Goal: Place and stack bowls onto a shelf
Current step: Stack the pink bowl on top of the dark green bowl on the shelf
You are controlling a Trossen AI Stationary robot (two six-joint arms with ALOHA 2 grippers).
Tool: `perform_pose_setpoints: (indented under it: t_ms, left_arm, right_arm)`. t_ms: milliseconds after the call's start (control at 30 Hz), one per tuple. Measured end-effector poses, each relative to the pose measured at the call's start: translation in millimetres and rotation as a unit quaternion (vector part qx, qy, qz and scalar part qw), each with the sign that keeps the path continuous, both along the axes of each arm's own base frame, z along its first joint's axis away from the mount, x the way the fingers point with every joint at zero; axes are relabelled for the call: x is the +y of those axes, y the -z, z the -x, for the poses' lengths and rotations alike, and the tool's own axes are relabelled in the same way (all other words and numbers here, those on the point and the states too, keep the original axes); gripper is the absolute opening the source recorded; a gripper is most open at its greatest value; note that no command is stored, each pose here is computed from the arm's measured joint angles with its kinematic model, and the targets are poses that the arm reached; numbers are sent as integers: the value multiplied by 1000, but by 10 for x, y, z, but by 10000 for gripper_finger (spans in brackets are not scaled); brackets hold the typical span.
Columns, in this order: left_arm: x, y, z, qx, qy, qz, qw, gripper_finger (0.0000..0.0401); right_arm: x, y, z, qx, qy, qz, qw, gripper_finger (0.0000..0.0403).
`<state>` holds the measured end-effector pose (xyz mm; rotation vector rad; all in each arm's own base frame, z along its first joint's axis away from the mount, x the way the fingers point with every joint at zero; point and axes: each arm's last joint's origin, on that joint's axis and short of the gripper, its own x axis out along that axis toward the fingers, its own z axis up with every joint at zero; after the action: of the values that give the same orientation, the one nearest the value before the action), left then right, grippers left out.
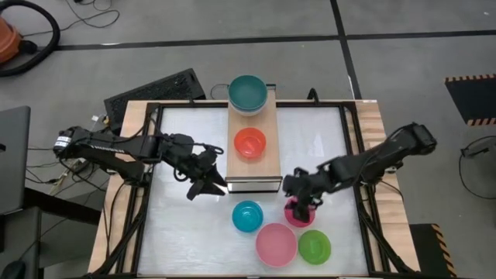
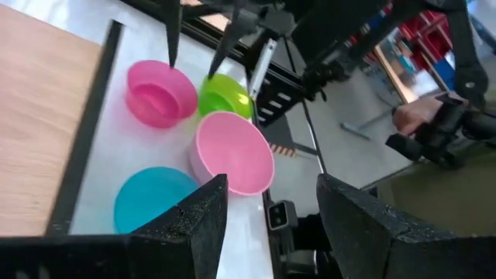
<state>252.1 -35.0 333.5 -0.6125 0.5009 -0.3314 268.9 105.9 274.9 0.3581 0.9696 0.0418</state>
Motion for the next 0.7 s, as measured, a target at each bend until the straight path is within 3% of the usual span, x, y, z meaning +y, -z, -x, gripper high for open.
perform_pose_setpoints:
  t_ms: [367, 700]
  left_arm:
    - [-159, 10, 26, -5, 24, -22, 999, 183]
    - [-217, 15, 38, -4, 21, -29, 999, 183]
  right_arm:
    - [441, 532, -184, 72, 14, -16, 997, 232]
    - [529, 799, -293, 92, 15, -5, 996, 232]
